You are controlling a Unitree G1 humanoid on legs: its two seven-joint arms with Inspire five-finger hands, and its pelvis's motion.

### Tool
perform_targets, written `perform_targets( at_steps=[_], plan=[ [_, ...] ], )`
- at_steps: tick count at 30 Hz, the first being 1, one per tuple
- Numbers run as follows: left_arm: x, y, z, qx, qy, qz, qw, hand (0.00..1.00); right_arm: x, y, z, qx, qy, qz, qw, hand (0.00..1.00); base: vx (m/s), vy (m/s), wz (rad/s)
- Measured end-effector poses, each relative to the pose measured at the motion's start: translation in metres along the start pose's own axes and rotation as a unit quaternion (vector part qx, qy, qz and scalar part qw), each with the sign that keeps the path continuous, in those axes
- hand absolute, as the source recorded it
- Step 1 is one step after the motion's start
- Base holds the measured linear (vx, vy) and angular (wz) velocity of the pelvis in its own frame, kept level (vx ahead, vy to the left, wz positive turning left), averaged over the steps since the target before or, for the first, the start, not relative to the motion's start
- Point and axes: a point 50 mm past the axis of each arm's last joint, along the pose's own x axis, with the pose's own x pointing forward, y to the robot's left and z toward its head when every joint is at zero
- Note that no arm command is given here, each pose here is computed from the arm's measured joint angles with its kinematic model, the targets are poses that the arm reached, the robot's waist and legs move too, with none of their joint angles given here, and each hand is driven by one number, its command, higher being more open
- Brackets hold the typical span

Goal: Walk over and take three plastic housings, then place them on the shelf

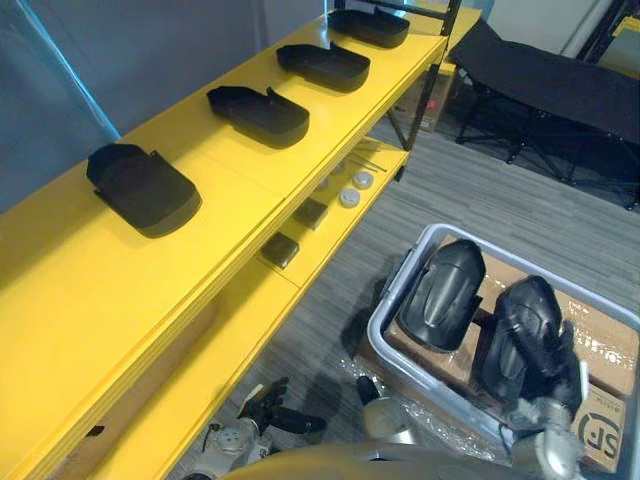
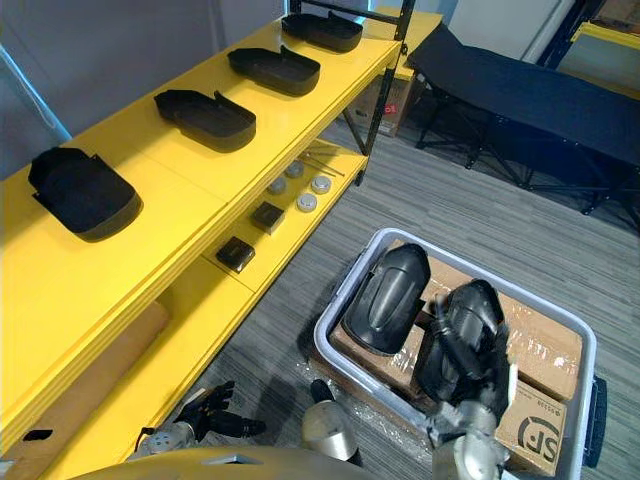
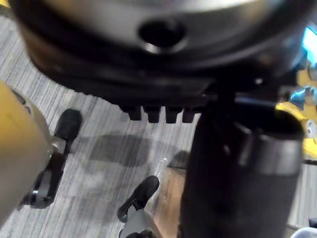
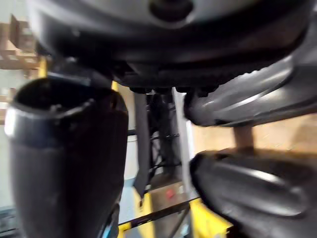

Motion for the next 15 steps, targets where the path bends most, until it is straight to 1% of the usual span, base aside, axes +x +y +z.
perform_targets(
  at_steps=[2,3,4,5,8,12,15],
  plan=[
    [-0.001,-0.002,-0.004,-0.010,0.007,0.000,1.000,1.00,0.000,0.000,-0.003,-0.017,0.002,-0.004,1.000,1.00,-0.06,-0.054,-0.07],
    [-0.002,0.001,-0.008,-0.041,0.009,0.012,0.999,1.00,0.004,0.006,0.002,-0.010,-0.011,0.003,1.000,1.00,-0.07,-0.032,-0.62],
    [-0.005,0.008,-0.011,-0.077,0.008,0.032,0.996,1.00,0.010,0.019,0.009,-0.001,-0.030,0.023,0.999,1.00,-0.08,-0.020,-0.83],
    [-0.006,0.012,-0.012,-0.098,0.004,0.044,0.994,1.00,0.013,0.025,0.012,0.002,-0.040,0.038,0.998,1.00,-0.07,0.029,-1.16],
    [-0.013,0.026,-0.022,-0.158,-0.010,0.092,0.983,1.00,0.023,0.064,0.032,0.000,-0.092,0.116,0.989,1.00,-0.07,0.104,-1.14],
    [-0.011,0.026,-0.011,-0.144,-0.051,0.090,0.984,1.00,0.023,0.090,0.044,0.020,-0.121,0.157,0.980,1.00,0.00,0.069,-0.42],
    [-0.008,0.024,0.001,-0.125,-0.070,0.083,0.986,1.00,0.020,0.091,0.041,0.028,-0.114,0.153,0.981,1.00,0.05,0.067,-0.13]
  ],
)
